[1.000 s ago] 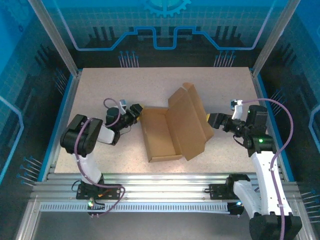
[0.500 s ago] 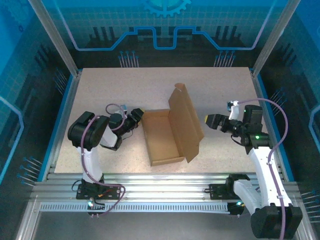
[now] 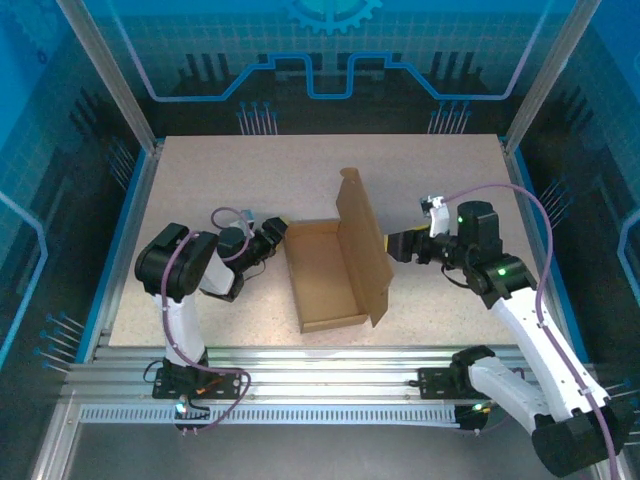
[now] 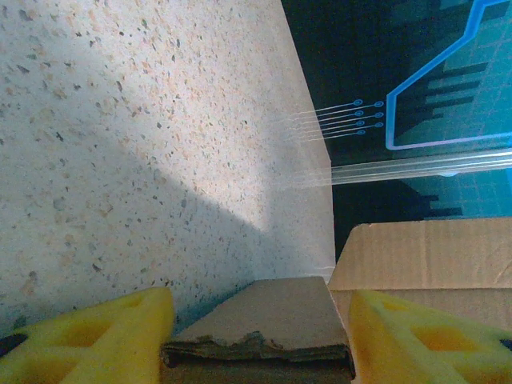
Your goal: Fold the paper box
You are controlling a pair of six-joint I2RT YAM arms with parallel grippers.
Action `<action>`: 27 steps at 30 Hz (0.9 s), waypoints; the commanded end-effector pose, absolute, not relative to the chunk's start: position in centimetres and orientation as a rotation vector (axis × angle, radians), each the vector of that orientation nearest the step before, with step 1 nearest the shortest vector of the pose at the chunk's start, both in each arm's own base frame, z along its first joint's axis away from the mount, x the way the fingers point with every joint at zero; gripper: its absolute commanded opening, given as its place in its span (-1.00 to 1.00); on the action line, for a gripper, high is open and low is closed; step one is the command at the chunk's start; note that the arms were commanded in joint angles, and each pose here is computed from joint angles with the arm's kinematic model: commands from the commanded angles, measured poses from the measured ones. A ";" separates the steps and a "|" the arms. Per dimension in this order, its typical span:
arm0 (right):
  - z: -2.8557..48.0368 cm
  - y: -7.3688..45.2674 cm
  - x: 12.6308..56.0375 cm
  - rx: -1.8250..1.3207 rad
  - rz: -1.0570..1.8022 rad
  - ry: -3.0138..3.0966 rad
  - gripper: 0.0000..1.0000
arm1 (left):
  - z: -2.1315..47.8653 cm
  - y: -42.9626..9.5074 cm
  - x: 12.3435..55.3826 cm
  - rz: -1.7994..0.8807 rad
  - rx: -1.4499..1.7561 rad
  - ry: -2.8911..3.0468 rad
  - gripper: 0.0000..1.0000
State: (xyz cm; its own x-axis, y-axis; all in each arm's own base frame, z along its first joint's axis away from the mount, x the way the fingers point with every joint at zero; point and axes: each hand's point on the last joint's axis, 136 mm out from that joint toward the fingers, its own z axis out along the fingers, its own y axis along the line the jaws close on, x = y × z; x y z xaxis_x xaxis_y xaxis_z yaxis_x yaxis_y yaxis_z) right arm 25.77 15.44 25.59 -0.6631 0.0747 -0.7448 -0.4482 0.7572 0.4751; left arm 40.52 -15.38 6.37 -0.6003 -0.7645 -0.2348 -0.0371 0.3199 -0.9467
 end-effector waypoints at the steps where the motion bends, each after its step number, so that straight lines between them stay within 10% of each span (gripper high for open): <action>1: 28.5 15.9 26.0 -0.325 0.811 2.096 0.48 | 7.2 -15.3 40.3 -1.305 -0.665 1.882 0.22; 14: 24.1 17.5 26.3 -0.450 0.584 2.355 0.38 | 7.6 -15.7 40.6 -1.308 -0.648 1.910 0.22; 27: 24.5 18.3 25.6 -0.612 0.410 2.419 -0.49 | 8.5 -16.6 40.9 -1.332 -0.581 1.937 0.42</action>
State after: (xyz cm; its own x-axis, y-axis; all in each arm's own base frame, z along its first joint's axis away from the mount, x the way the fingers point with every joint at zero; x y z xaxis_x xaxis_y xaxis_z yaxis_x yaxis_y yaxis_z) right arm 25.79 19.25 24.65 -0.7122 -0.2700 -0.6480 -0.5174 0.8257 0.2246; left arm 40.35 -15.63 6.12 -0.6275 -0.7399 -0.2424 -0.0617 0.3576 -0.9318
